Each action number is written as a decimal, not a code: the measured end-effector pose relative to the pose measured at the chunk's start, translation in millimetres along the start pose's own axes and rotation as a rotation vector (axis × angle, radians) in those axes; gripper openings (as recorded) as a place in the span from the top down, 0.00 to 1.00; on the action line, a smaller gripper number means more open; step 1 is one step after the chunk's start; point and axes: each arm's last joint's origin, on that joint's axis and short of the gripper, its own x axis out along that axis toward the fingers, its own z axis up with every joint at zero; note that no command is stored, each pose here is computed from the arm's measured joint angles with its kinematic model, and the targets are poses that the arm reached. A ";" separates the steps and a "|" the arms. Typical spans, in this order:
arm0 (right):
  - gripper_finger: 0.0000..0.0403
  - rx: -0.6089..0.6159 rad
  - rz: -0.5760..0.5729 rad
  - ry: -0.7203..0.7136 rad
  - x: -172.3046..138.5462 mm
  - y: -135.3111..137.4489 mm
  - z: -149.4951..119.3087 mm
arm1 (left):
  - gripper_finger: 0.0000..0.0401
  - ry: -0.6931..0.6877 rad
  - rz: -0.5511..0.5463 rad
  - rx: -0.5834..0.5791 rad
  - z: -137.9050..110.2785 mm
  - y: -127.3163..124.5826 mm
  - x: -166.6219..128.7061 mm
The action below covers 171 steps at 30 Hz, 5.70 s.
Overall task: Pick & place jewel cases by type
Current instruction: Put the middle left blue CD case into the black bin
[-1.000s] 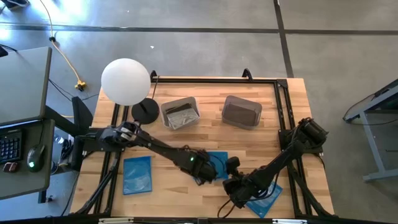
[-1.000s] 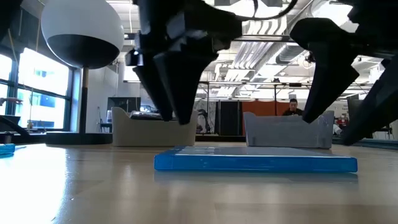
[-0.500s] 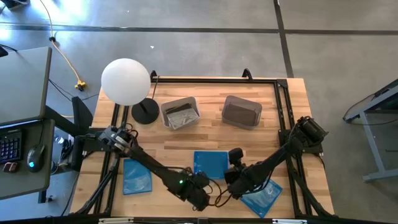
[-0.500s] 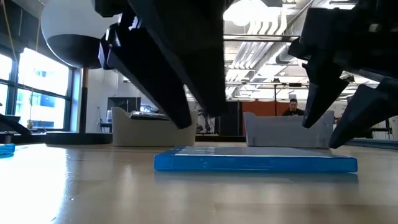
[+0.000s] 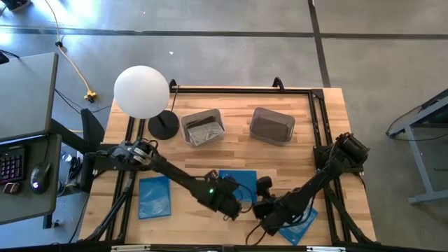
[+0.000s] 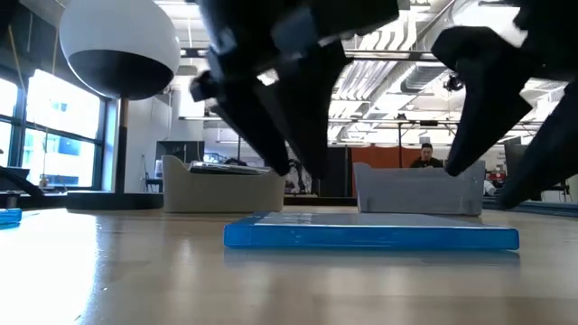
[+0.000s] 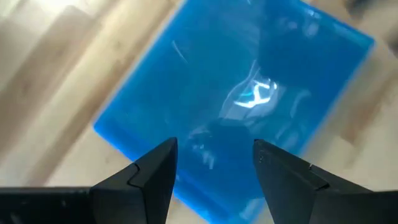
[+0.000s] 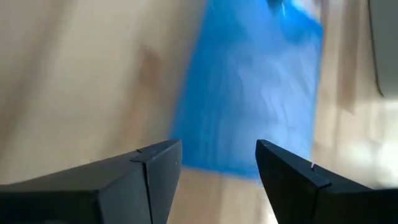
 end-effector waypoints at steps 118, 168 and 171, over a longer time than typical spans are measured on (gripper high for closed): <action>0.50 -0.310 0.061 -0.308 27.1 -9.5 -55.3 | 0.49 0.082 -0.535 -0.563 -41.1 106.1 58.1; 0.50 -0.629 -0.124 -0.130 25.8 -11.3 -31.8 | 0.49 -0.164 -0.851 -0.520 -18.4 81.5 57.3; 0.50 -0.627 -0.143 -0.127 24.9 -10.8 -32.2 | 0.49 -0.158 -0.809 -0.509 -20.6 83.0 59.8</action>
